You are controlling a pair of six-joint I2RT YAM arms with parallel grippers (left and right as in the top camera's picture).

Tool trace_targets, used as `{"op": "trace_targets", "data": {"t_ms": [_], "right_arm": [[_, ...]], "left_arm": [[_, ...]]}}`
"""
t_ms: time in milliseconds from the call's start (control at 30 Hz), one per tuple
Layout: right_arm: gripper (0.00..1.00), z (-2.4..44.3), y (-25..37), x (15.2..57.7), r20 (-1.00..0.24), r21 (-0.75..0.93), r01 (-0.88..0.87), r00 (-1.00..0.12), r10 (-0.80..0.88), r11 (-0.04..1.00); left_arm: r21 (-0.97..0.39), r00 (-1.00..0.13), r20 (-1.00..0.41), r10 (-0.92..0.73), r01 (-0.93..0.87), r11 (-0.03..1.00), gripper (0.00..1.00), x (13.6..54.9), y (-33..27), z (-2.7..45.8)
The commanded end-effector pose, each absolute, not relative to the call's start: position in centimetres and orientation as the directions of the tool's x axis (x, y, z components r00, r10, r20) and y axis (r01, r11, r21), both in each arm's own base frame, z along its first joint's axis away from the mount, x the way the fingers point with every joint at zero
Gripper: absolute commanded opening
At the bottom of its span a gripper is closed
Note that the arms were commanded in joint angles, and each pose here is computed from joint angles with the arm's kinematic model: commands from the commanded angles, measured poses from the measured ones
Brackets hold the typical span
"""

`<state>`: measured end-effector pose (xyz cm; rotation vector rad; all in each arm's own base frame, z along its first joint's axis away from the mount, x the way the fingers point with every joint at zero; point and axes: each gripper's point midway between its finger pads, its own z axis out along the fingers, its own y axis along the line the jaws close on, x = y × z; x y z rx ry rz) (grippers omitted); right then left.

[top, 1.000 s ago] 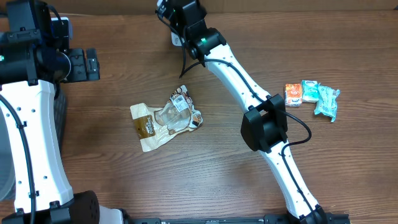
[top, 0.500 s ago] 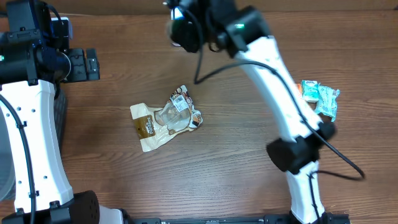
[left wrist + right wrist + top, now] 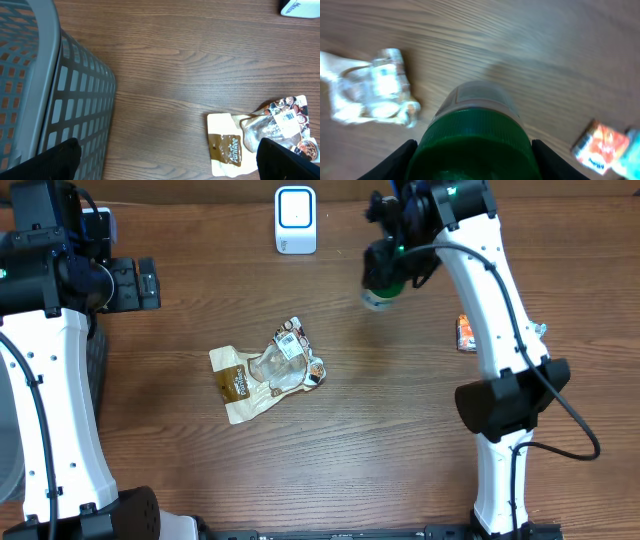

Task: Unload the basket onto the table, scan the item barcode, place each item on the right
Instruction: 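Carry the jar right and lower it beside the packets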

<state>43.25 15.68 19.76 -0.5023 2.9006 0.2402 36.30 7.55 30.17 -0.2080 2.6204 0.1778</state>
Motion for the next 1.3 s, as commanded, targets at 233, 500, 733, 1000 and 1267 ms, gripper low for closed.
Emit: {"op": "trace_targets", "data": {"t_ms": [233, 500, 733, 1000, 1267], "right_arm": [[0.08, 10.5, 6.1, 43.3, -0.009, -0.038, 0.055, -0.998, 0.055, 0.998], [0.09, 8.3, 2.0, 42.6, 0.014, -0.160, 0.137, -0.990, 0.141, 0.978], [0.25, 7.9, 2.2, 42.5, 0.020, -0.152, 0.136, -0.990, 0.141, 0.979], [0.25, 7.2, 3.8, 42.3, 0.044, -0.065, 0.140, -0.989, 0.143, 0.988], [0.31, 7.2, 3.9, 42.2, 0.050, -0.060, 0.140, -0.989, 0.143, 0.988]], "left_arm": [[0.097, -0.856, -0.506, -0.104, -0.176, 0.980, 1.00, 36.2, 7.9, 30.7], [0.097, -0.856, -0.506, -0.104, -0.176, 0.980, 0.99, 36.2, 7.9, 30.7], [0.097, -0.856, -0.506, -0.103, -0.176, 0.980, 1.00, 36.2, 7.8, 30.7], [0.097, -0.856, -0.506, -0.104, -0.176, 0.980, 1.00, 36.2, 7.9, 30.7], [0.097, -0.856, -0.506, -0.104, -0.176, 0.980, 1.00, 36.2, 7.9, 30.7]]}}
